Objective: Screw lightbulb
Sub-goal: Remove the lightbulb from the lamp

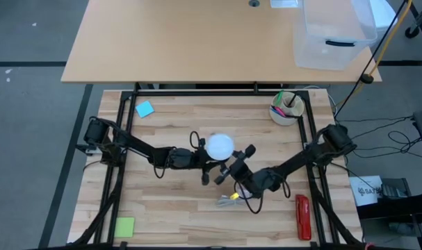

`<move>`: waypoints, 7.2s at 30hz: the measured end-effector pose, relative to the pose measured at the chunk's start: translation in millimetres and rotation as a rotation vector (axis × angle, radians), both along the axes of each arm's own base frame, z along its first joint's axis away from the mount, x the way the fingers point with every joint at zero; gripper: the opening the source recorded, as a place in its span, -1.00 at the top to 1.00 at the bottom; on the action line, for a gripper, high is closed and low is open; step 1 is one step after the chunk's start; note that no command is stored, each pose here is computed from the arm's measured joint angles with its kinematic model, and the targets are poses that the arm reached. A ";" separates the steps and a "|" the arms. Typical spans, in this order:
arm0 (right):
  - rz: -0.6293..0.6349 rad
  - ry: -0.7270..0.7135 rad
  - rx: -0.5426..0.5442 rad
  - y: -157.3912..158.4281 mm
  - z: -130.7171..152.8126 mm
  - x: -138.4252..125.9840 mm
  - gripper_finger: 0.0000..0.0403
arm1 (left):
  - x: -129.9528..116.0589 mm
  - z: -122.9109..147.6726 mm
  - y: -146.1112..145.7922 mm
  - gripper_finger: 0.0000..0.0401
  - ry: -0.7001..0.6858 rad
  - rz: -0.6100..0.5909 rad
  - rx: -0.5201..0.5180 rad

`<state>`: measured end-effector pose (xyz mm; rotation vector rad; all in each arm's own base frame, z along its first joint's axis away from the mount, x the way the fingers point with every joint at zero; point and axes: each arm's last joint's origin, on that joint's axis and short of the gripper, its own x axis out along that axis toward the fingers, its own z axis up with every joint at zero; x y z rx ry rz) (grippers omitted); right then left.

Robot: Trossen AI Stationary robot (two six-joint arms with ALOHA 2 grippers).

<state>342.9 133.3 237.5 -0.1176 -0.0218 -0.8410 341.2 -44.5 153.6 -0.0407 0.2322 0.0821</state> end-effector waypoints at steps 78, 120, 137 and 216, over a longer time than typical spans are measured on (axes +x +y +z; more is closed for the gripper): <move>1.384 -0.003 -0.009 -107.8 21.6 -24.3 0.18 | -1.9 1.4 12.4 0.76 -0.032 -0.702 -0.034; 1.420 0.030 0.100 -92.3 27.9 -32.0 -0.32 | -2.4 -1.0 6.1 0.76 -0.006 -0.672 -0.019; 0.897 0.291 0.078 -58.1 59.1 -103.6 -0.32 | -1.8 -0.9 4.6 0.76 -0.006 -0.625 -0.005; -0.144 0.051 0.064 -19.4 20.6 18.2 -0.07 | 1.1 0.8 9.7 0.76 -0.017 0.064 -0.029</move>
